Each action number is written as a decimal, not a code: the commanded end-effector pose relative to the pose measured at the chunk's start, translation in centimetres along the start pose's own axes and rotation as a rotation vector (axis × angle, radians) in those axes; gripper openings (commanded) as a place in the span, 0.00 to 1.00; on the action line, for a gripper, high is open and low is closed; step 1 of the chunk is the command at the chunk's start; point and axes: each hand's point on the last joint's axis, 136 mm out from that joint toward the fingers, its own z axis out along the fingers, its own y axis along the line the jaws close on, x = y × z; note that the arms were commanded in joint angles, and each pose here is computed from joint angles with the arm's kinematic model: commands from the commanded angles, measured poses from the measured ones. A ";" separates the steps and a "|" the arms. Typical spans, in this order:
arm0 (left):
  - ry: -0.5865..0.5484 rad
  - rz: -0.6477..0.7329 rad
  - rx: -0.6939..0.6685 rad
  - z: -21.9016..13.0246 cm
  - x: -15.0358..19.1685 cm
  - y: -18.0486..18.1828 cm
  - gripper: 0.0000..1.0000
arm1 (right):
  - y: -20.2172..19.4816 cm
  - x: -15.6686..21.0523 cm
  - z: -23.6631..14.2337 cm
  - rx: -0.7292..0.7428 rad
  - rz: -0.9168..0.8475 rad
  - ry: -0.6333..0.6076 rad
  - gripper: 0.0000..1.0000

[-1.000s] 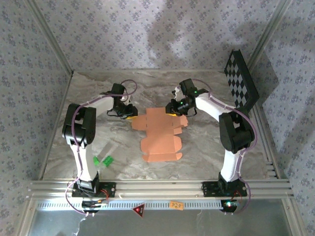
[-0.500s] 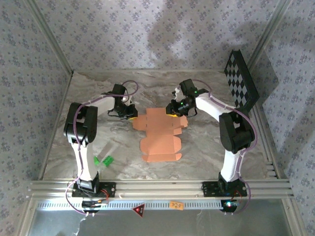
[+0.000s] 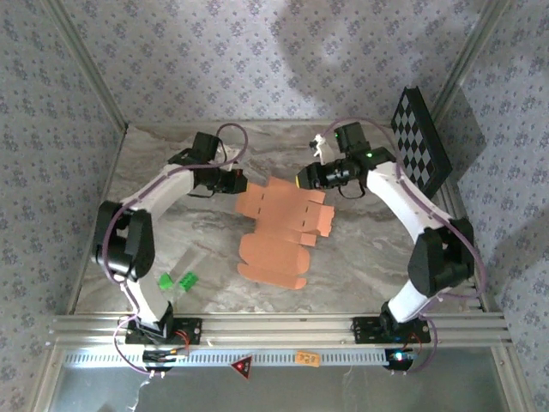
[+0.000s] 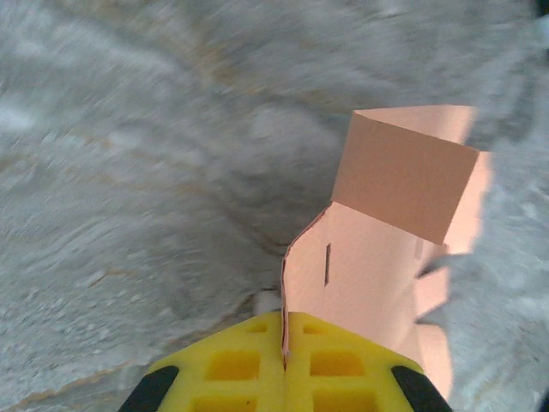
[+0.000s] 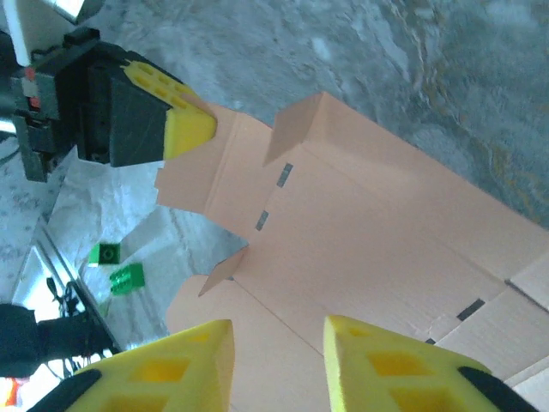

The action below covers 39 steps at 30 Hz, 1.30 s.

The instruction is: Fold the paper box

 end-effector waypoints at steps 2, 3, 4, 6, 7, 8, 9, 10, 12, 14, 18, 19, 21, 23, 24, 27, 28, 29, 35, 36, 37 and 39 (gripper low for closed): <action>-0.060 0.238 0.155 -3.9 -0.7 -6.7 0.00 | 2.7 -0.6 -4.3 -0.038 -0.133 -0.029 0.38; -0.067 0.272 0.174 -4.6 -0.7 -7.7 0.00 | 3.2 -0.6 -4.9 -0.037 -0.173 -0.036 0.38; -0.078 0.319 0.204 -5.4 -0.5 -9.0 0.00 | 3.5 -1.0 -5.7 -0.020 -0.202 -0.063 0.39; -0.104 0.390 0.245 -7.0 -0.3 -10.9 0.00 | 4.6 -0.9 -7.2 -0.009 -0.283 -0.080 0.40; -0.120 0.424 0.269 -7.8 -0.2 -11.8 0.00 | 5.2 -0.8 -8.0 -0.006 -0.321 -0.082 0.41; -0.139 0.451 0.288 -8.7 -0.2 -12.6 0.00 | 5.7 -0.7 -8.7 -0.001 -0.355 -0.086 0.43; -0.157 0.477 0.305 -9.5 -0.1 -13.2 0.00 | 6.0 -0.7 -9.4 0.008 -0.380 -0.092 0.44; -0.177 0.501 0.321 -10.3 -0.1 -13.9 0.00 | 6.4 -0.4 -10.0 0.013 -0.408 -0.090 0.44; -0.214 0.565 0.360 -11.8 0.3 -15.2 0.00 | 7.0 0.1 -11.1 0.023 -0.471 -0.085 0.46; -0.251 0.627 0.411 -13.4 0.9 -16.6 0.00 | 7.6 0.8 -12.1 0.025 -0.524 -0.076 0.49; -0.298 0.747 0.503 -16.0 2.4 -19.0 0.00 | 8.9 2.8 -13.0 0.009 -0.641 -0.038 0.56; -0.309 0.771 0.513 -16.6 2.7 -19.4 0.00 | 9.3 3.3 -13.1 0.005 -0.673 -0.027 0.58; -0.324 0.822 0.532 -17.3 3.5 -20.0 0.00 | 10.2 4.0 -13.3 0.008 -0.730 -0.007 0.62; -0.333 0.857 0.545 -17.8 4.2 -20.3 0.00 | 10.9 4.7 -13.5 0.014 -0.782 0.020 0.65; -0.336 0.883 0.558 -18.1 4.6 -20.5 0.00 | 11.3 5.0 -13.5 0.017 -0.809 0.036 0.65; -0.346 0.940 0.570 -18.6 5.7 -20.9 0.00 | 12.1 5.4 -13.7 0.034 -0.878 0.057 0.67; -0.349 0.951 0.574 -18.7 5.9 -21.1 0.00 | 12.4 5.4 -13.8 0.038 -0.899 0.058 0.68; -0.352 0.961 0.576 -18.8 6.1 -21.2 0.00 | 12.5 5.5 -13.9 0.040 -0.914 0.064 0.68; -0.348 0.963 0.565 -19.0 6.5 -21.1 0.00 | 14.5 5.4 -15.3 0.034 -0.986 0.033 0.69; -0.345 0.965 0.569 -19.0 6.6 -21.2 0.00 | 14.9 5.5 -15.5 0.022 -1.006 0.028 0.69; -0.344 0.965 0.569 -19.1 6.7 -21.2 0.00 | 15.2 5.6 -15.7 0.015 -1.026 0.021 0.69; -0.348 0.973 0.575 -19.2 6.8 -21.5 0.00 | 15.7 6.1 -15.5 -0.002 -1.067 0.024 0.71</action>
